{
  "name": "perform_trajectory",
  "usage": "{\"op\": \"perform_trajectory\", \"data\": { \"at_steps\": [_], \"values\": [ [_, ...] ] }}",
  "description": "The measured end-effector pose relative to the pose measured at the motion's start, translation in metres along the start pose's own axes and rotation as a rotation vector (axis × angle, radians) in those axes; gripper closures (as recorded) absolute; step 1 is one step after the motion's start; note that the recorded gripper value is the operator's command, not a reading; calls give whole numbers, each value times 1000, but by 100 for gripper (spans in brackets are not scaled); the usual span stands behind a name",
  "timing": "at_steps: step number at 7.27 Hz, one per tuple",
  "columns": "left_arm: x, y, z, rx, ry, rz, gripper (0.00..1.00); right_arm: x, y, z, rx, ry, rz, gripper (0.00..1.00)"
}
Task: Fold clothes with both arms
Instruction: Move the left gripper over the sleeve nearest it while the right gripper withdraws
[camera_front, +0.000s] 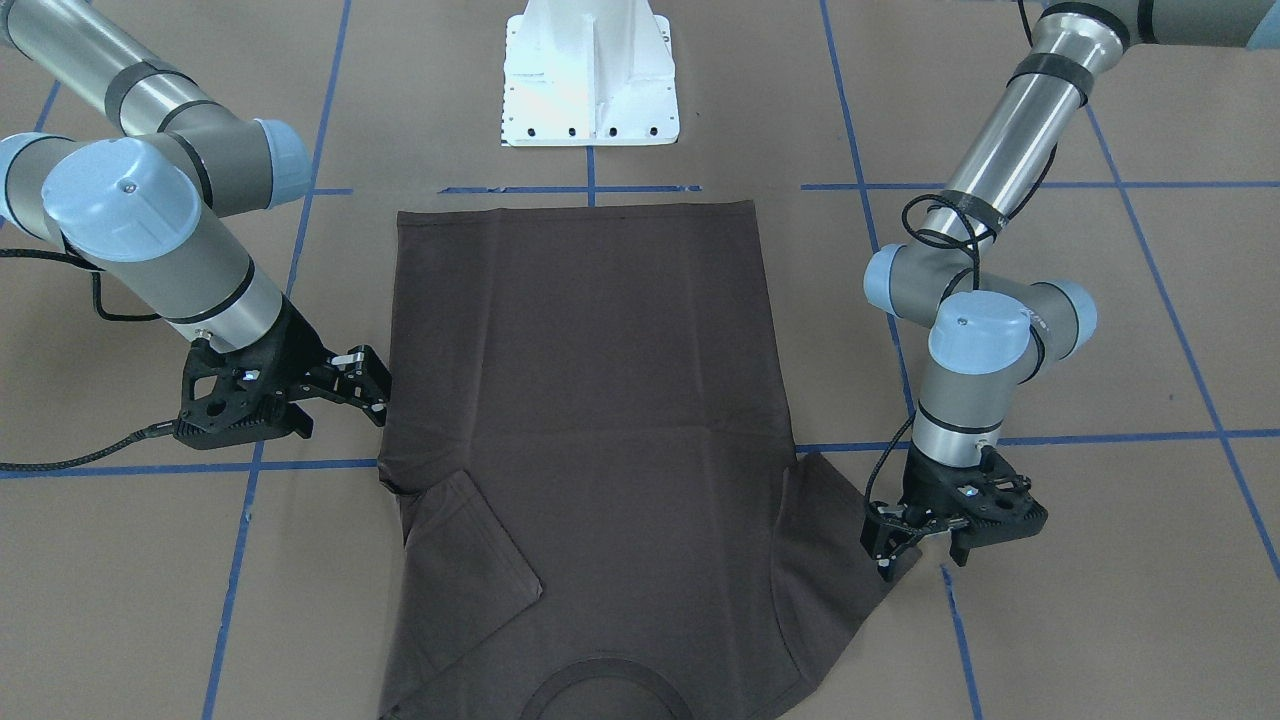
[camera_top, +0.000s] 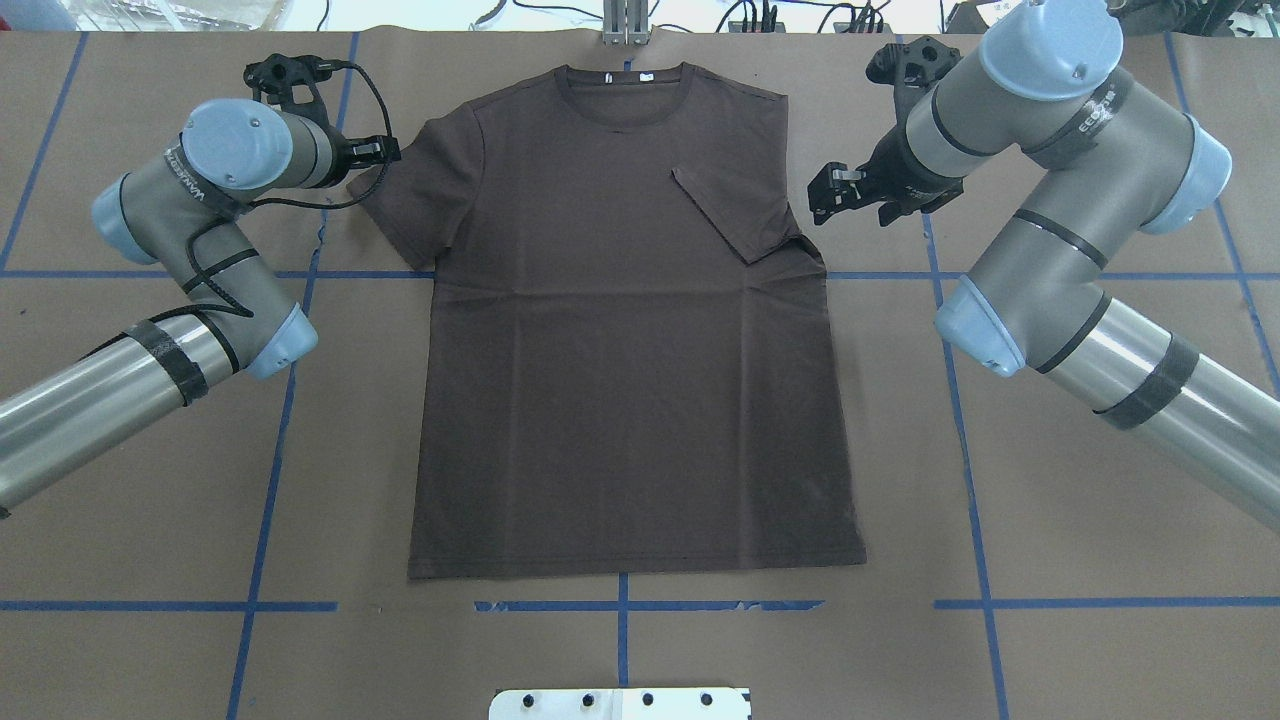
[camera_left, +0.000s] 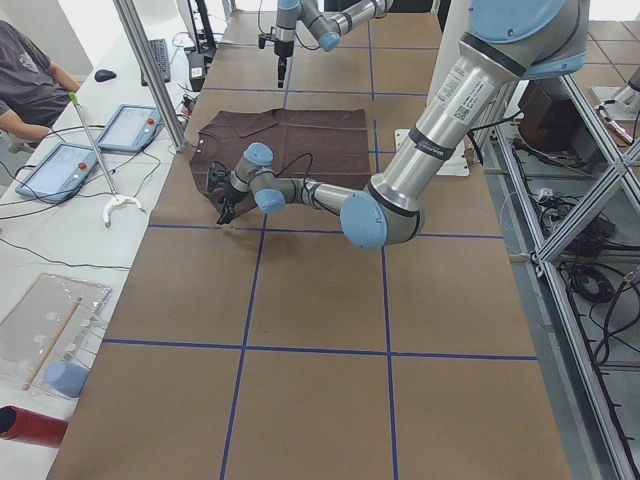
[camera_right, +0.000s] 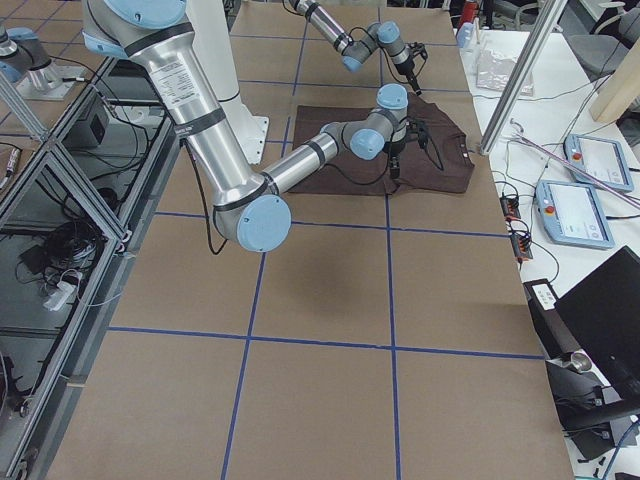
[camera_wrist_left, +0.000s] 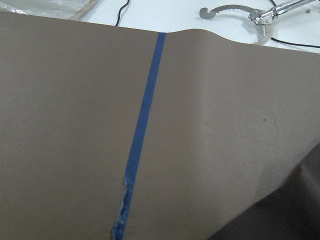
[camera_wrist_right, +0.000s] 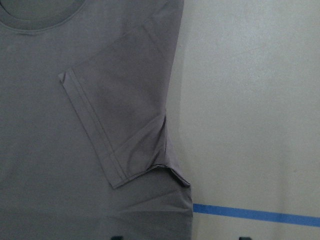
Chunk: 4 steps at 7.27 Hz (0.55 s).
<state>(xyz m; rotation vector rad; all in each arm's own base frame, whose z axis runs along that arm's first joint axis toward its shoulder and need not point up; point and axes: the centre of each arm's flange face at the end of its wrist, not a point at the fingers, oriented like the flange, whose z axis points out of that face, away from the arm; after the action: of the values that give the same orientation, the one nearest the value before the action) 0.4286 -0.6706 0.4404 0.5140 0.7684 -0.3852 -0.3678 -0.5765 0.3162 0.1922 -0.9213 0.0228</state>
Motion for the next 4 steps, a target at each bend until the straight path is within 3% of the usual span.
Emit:
{"op": "perform_trajectory", "data": {
  "at_steps": [3,4],
  "values": [
    [4,9,2,-10,3,12,10,2,-7,-11,-6,26,27,0],
    [5,11,2,-13,5,14,17,4,-8,-14,-8,34,36,0]
  ]
}}
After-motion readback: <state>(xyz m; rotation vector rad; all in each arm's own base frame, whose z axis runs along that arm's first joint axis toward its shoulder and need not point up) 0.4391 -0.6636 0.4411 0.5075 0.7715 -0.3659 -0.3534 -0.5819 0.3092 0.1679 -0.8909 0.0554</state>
